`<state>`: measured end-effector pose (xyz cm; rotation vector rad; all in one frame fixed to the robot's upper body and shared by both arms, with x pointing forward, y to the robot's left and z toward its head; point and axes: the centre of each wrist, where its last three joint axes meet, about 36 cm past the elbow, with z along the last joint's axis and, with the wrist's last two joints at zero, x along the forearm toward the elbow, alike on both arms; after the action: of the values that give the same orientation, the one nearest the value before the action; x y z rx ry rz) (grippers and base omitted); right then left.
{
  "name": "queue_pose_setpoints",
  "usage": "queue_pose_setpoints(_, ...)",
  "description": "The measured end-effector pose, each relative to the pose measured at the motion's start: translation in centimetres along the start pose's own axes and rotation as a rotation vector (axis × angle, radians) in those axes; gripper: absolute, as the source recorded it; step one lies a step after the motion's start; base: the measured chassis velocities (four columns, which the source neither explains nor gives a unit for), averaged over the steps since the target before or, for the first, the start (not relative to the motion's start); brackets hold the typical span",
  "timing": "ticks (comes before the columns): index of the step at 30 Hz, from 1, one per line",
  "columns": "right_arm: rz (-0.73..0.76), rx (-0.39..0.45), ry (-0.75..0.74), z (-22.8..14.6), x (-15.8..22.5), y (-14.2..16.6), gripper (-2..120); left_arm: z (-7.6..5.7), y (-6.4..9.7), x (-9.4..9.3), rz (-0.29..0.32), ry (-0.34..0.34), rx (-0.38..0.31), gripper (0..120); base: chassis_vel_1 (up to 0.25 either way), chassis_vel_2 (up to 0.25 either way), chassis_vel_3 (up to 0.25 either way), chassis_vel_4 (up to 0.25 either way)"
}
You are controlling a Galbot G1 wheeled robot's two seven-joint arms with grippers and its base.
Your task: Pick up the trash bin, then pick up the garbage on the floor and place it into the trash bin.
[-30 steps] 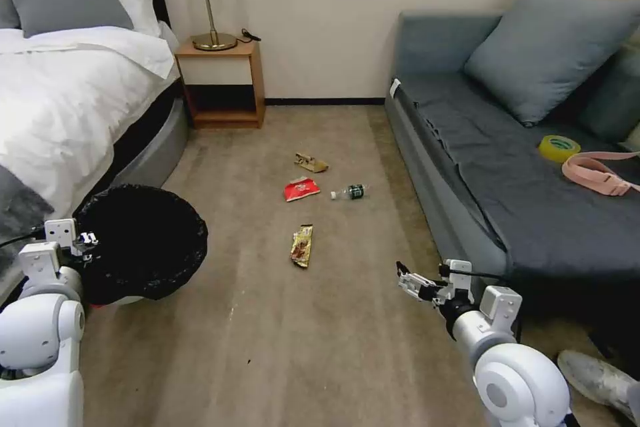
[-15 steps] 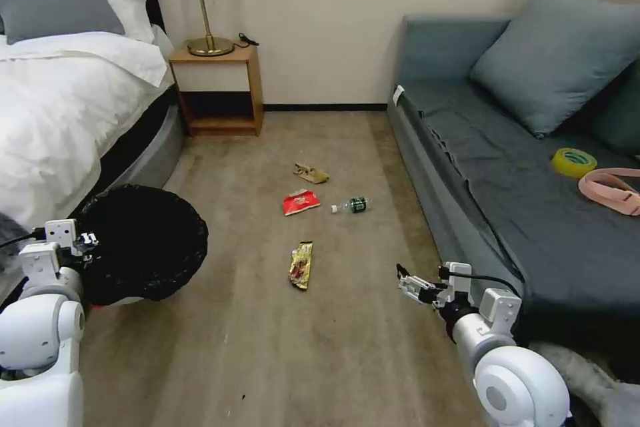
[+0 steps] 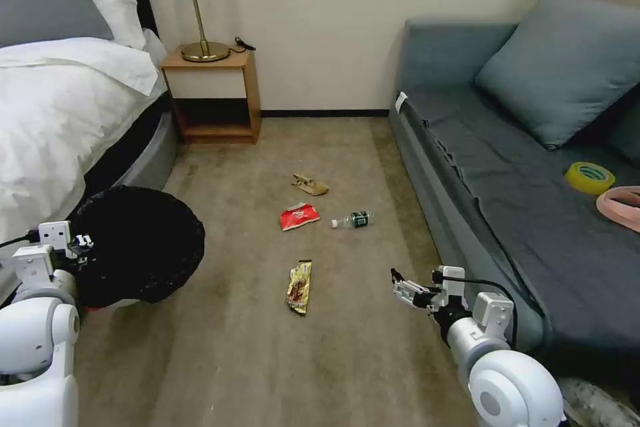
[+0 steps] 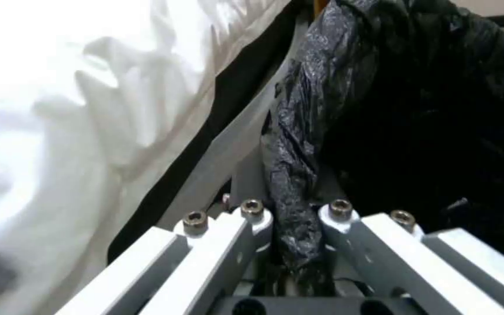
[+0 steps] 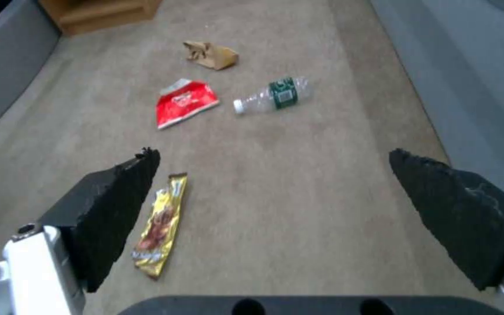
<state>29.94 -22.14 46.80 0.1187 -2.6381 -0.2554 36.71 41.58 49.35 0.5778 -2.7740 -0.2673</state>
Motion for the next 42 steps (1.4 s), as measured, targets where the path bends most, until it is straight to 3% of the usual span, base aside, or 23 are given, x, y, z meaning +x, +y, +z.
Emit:
queue_pose_setpoints(34,-0.048,0.056,0.042,1.0,-1.1,0.9,100,0.7,1.1,0.3,-0.017,0.013,0.014,4,-0.126,0.13,0.13,-0.128)
queue_pose_setpoints(42,-0.089,0.164,0.064,-1.6,-2.3,-0.9,100,0.3,0.7,0.2,-0.005,0.002,0.014,4,-0.05,0.048,0.053,-0.047)
